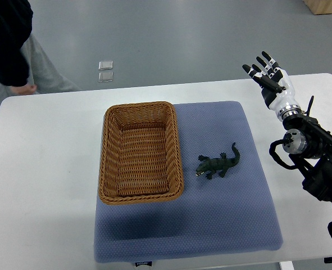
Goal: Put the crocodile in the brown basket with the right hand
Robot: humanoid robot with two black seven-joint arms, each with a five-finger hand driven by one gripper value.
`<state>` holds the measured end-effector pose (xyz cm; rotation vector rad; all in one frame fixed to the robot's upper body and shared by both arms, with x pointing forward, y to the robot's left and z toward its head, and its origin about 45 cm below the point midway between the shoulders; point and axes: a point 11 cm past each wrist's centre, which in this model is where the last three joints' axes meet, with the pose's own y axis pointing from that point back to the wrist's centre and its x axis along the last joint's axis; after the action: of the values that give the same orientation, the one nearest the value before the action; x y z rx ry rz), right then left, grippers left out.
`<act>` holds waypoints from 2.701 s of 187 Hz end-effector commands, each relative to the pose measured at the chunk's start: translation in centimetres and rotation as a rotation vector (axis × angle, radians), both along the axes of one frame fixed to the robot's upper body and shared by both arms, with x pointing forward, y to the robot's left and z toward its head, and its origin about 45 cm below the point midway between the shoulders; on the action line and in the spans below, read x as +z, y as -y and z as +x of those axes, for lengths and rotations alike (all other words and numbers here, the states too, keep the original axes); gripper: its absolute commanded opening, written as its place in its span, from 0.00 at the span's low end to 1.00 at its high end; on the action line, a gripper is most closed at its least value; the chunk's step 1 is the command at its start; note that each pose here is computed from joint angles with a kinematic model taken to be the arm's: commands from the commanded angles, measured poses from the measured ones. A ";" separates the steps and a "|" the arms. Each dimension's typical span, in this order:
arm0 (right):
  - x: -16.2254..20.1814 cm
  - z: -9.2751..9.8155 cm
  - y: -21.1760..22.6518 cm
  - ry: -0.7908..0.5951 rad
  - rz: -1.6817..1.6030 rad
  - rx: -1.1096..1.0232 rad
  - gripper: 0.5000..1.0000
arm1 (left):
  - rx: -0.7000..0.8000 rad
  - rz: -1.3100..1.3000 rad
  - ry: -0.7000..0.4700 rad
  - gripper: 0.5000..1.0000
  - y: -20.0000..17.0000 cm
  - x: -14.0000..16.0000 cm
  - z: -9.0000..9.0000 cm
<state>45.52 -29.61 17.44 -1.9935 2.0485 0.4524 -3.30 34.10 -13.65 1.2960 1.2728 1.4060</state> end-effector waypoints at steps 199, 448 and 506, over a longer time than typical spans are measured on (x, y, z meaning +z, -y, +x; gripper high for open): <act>0.1 0.0 0.1 0.005 0.000 -0.001 0.85 | -0.003 0.006 0.001 1.00 -0.2 0.0 0.2; 11.2 -2.6 -5.2 0.348 -1.196 0.822 0.85 | -0.003 0.006 0.002 1.00 -0.2 0.0 0.3; 10.1 -5.5 -8.4 0.429 -1.534 1.173 0.84 | -0.003 0.004 0.002 1.00 -0.2 0.0 0.3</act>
<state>40.85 -21.62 28.44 -3.2986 0.7046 -1.5877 -2.99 34.26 -13.63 1.2983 1.2664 1.4088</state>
